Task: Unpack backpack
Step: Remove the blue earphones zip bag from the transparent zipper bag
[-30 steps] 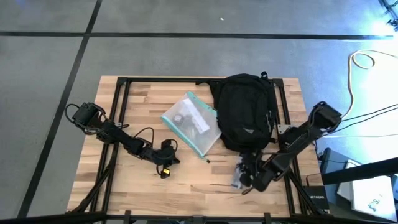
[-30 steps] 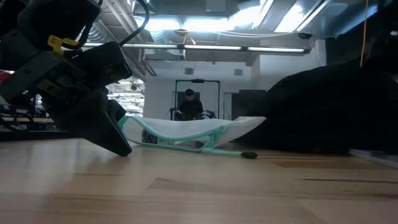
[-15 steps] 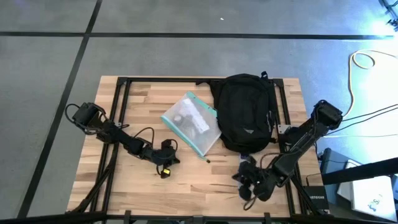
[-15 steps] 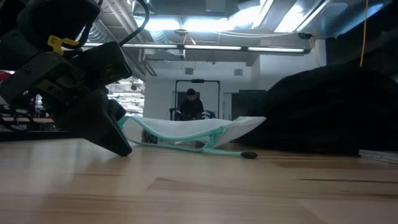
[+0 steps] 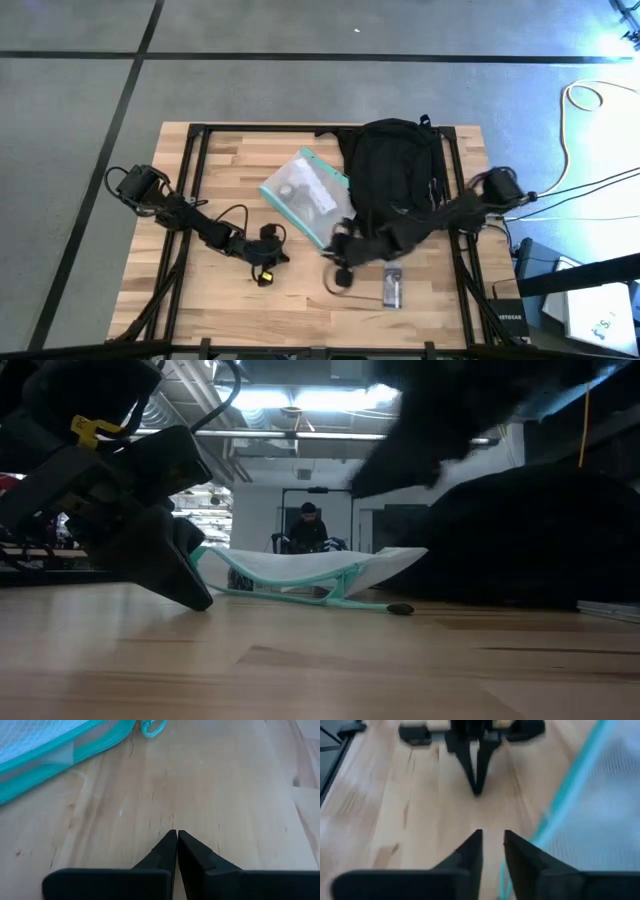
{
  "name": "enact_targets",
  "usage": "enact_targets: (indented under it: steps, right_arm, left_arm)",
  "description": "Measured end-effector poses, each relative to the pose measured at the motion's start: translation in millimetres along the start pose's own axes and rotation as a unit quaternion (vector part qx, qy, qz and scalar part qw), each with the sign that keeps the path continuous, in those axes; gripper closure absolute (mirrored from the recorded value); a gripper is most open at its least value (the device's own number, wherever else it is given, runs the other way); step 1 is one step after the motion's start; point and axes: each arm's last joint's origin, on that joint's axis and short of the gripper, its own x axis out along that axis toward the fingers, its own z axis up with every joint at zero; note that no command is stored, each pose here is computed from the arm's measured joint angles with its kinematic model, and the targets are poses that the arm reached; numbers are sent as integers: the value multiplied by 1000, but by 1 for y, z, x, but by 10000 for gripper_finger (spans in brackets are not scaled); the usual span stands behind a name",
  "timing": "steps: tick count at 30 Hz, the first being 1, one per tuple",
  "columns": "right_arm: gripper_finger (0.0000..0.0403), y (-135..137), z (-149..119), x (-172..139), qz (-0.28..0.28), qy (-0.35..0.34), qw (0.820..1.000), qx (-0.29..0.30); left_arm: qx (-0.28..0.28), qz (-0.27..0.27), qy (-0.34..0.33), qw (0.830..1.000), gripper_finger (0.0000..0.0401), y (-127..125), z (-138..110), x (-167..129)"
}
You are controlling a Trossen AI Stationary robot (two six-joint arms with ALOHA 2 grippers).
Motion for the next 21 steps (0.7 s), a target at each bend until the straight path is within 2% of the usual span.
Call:
enact_targets:
  steps: [3,6,11,13,16,21]
  right_arm:
    - [274,-4,9,24,-7,18,999,-49]
    - [226,-2,8,42,-28,73,990,-116]
    - [174,-2,6,58,-119,142,965,-184]
    - [168,-3,6,58,-148,163,957,-189]
    - [170,-5,3,56,-159,186,952,-185]
    - [205,-11,2,57,-175,193,953,-155]
  left_arm:
    - [30,0,-5,1000,401,-3,0,-1]
    - [62,-1,-16,998,401,-7,-1,-2]
    - [75,-8,-22,997,401,-10,0,-3]
    - [76,-7,-20,997,401,-10,-1,-3]
    - [75,-7,-21,997,401,-10,0,-3]
    - [74,-9,-21,997,401,-10,0,-3]
